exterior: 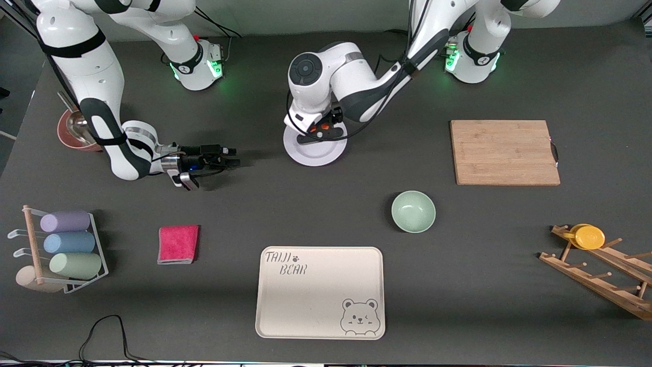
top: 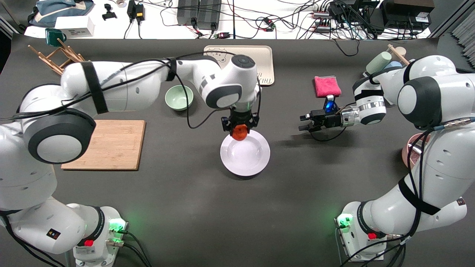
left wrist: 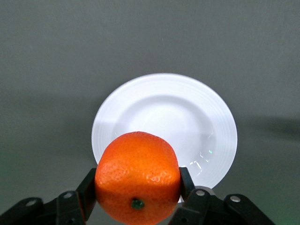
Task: Place orange and plate with both arms
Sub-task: 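Lower the orange onto the plate while the right gripper grasps the rim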
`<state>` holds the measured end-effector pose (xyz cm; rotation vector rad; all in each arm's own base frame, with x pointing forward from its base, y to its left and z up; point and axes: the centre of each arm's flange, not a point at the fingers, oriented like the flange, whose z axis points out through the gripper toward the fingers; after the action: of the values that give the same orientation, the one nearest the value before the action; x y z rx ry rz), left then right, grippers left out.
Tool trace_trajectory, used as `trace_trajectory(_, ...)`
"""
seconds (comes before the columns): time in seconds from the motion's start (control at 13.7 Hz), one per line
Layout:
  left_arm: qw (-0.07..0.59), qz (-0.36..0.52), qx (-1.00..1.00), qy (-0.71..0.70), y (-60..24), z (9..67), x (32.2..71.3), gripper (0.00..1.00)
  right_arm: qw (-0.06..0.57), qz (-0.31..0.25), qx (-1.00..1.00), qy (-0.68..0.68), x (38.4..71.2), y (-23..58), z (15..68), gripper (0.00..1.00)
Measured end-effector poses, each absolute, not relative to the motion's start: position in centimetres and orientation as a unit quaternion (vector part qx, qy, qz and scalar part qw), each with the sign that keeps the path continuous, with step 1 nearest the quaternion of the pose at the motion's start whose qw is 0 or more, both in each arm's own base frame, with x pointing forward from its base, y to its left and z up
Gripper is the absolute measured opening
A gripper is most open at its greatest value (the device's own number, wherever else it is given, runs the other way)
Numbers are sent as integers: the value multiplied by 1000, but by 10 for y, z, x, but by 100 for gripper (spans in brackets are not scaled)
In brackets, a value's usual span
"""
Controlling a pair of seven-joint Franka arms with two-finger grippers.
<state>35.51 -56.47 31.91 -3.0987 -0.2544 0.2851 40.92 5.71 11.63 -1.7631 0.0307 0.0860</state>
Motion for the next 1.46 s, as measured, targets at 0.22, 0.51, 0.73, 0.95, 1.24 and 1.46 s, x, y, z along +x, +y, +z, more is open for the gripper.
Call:
trace_trajectory(0.22,-1,91,-993,-81,-572,296,338,72,633,22,-773,24,394,72,107,100)
trace_trajectory(0.51,-1,83,-993,-89,-576,263,326,72,621,20,-782,47,375,96,97,100)
trace_trajectory(0.73,-6,85,-991,-104,-584,238,316,72,610,11,-790,59,370,108,95,100)
trace_trajectory(0.95,-9,89,-989,-118,-588,229,312,72,606,6,-793,63,367,121,96,100)
trace_trajectory(1.24,-13,86,-988,-125,-587,228,315,72,609,9,-791,59,361,132,100,100)
trace_trajectory(1.46,-16,83,-988,-129,-585,227,320,72,622,19,-781,55,354,139,102,100)
